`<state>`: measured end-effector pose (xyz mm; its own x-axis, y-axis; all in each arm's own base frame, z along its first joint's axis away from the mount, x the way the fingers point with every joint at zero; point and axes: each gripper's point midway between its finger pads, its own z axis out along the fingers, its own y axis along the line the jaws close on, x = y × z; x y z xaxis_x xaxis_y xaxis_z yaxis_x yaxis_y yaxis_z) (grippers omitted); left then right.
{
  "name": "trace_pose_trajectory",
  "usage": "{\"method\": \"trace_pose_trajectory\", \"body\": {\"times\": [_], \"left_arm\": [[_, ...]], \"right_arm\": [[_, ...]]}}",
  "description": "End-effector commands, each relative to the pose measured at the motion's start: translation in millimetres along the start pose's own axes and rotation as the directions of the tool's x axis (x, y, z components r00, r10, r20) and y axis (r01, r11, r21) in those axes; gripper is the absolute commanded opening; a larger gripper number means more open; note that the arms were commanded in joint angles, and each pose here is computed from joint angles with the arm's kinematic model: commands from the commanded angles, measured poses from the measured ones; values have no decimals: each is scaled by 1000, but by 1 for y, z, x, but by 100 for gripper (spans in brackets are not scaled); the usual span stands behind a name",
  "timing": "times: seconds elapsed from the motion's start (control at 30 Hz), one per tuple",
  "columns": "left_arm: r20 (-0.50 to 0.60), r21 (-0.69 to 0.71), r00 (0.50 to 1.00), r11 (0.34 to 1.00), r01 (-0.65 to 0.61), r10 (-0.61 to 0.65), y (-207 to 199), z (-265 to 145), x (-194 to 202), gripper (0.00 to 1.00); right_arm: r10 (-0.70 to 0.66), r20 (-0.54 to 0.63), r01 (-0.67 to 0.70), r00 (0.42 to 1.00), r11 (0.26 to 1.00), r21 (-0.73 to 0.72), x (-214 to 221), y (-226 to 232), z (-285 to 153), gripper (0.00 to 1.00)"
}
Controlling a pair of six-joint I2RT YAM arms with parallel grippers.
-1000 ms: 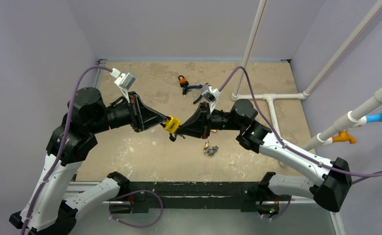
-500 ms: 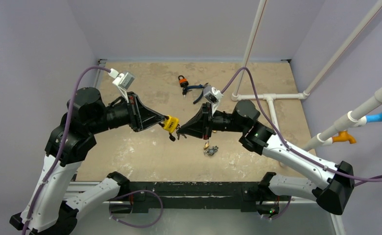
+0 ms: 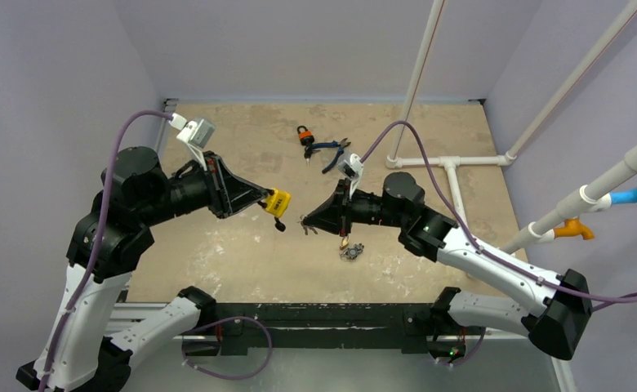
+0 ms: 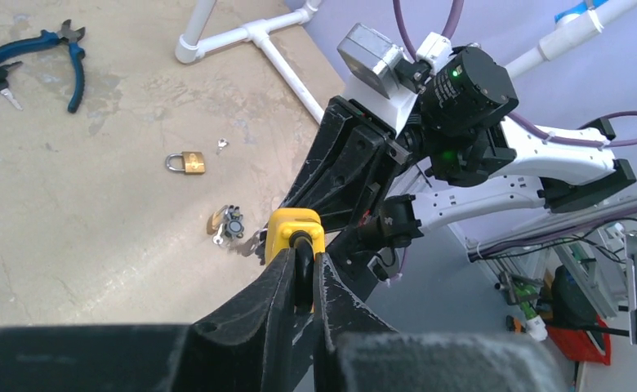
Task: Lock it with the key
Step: Lock the lock, then place the lock at the center of the board, then place the key at the center of the board.
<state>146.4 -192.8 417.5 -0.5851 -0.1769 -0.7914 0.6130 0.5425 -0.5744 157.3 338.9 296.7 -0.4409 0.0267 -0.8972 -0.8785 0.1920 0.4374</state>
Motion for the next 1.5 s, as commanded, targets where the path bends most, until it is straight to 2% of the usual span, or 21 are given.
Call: {"method": "trace_pose_trajectory", "body": {"times": [0.0, 0.23, 0.4, 0.6, 0.9, 1.03, 1.1, 1.13, 1.3, 1.47], "left_arm": [[47, -112, 998, 993, -35, 40, 24, 3, -9, 0], [-119, -293, 980, 949, 119, -159, 113, 61, 70, 0], [-159, -409, 948, 892, 192, -277, 167, 90, 119, 0], [-198, -463, 896, 844, 271, -397, 206, 125, 162, 0], [-266, -524, 822, 791, 315, -504, 239, 156, 203, 0], [-266, -561, 802, 762, 322, -535, 249, 158, 213, 21], [-253, -584, 806, 749, 314, -535, 253, 155, 212, 37], [-247, -596, 811, 743, 305, -531, 254, 152, 209, 42], [-197, -663, 866, 714, 228, -459, 258, 126, 179, 57], [-193, -668, 930, 736, 109, -313, 243, 98, 130, 72]], "right_arm": [[37, -30, -33, 999, 990, 135, 14, -31, 6, 0], [177, -102, -139, 979, 944, 299, 58, -74, 23, 0], [265, -137, -188, 954, 891, 413, 91, -102, 35, 0], [333, -144, -219, 932, 832, 510, 115, -129, 48, 0], [345, -175, -163, 922, 757, 632, 133, -162, 52, 0], [344, -181, -158, 921, 756, 636, 136, -165, 54, 0], [347, -181, -160, 920, 756, 635, 137, -166, 56, 0], [348, -182, -160, 920, 756, 634, 137, -167, 57, 0], [347, -181, -158, 920, 752, 640, 136, -171, 62, 0], [354, -189, -160, 916, 754, 637, 139, -173, 68, 0]]}}
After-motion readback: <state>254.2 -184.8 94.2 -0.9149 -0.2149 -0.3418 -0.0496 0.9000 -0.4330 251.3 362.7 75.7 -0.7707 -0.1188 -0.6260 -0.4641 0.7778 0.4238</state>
